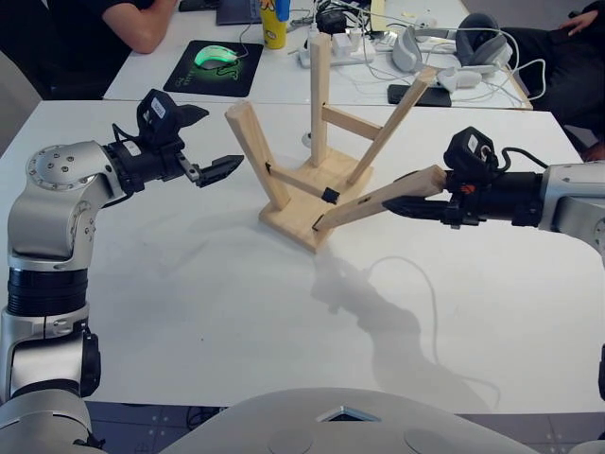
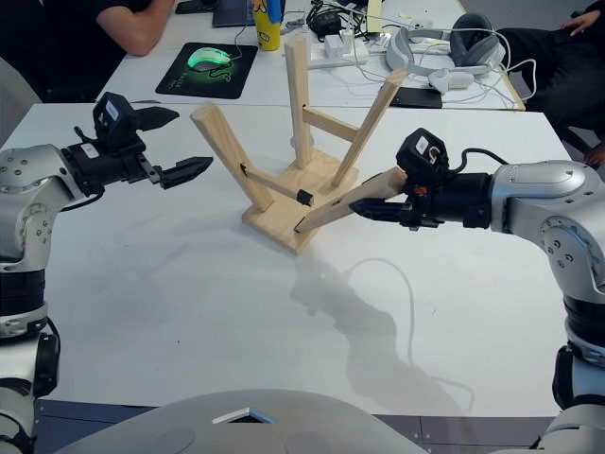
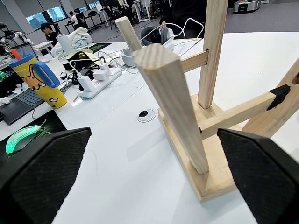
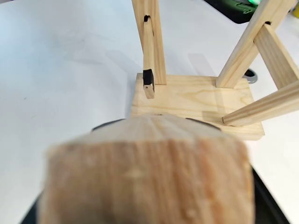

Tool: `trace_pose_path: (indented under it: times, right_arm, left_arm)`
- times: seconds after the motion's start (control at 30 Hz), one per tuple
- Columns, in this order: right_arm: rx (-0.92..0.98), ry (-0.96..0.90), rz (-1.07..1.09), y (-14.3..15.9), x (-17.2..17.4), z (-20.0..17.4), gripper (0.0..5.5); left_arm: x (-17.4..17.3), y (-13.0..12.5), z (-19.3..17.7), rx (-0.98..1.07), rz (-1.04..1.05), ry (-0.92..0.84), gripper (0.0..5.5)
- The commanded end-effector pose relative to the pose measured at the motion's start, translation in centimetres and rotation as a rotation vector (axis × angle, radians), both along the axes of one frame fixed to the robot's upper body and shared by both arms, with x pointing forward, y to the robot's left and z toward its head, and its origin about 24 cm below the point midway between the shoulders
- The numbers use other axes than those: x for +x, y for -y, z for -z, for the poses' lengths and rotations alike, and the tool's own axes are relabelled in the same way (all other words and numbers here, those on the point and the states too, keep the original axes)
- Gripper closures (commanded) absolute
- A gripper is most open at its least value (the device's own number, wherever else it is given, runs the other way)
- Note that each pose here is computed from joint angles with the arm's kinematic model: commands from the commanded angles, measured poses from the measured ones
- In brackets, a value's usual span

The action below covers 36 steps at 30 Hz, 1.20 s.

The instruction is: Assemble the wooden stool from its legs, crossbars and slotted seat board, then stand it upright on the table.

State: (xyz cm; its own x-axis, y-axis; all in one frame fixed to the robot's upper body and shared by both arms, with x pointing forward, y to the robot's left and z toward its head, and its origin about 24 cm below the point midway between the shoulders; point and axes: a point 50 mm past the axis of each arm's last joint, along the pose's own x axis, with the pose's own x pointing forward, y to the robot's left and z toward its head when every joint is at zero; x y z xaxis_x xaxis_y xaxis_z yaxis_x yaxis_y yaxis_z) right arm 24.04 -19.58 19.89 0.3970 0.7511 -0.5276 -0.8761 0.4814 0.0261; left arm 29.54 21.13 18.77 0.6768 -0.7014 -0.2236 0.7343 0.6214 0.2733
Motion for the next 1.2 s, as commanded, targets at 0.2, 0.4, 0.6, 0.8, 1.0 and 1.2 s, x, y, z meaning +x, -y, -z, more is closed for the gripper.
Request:
trace_pose_path:
  times: [0.2,0.4,0.6,0.8,1.0,1.2]
  right_arm:
    - [-0.027,-0.087,-0.045,0.9,0.3,0.6,3.43]
    - [0.014,-0.078,-0.068,-0.2,0.3,0.6,3.43]
    - [0.044,-0.068,-0.065,-1.0,0.2,0.3,3.43]
    - [0.072,-0.047,-0.073,-2.5,0.0,-0.2,3.43]
    - [0.06,-0.033,-0.082,-3.3,-0.7,0.1,3.43]
    - [0.044,0.004,-0.108,-4.1,-1.9,0.3,3.43]
  left_arm:
    - [-1.5,1.3,-0.8,-0.11,0.125,-0.065,0.5]
    - [-1.5,1.9,-1.1,-0.12,0.133,-0.079,0.5]
    - [-1.4,2.0,-1.0,-0.122,0.127,-0.086,0.5]
    - [-1.5,1.9,-0.6,-0.118,0.107,-0.095,0.5]
    - [-1.6,1.6,-0.3,-0.109,0.075,-0.102,0.5]
    - [-1.8,1.3,-0.1,-0.111,0.046,-0.103,0.5]
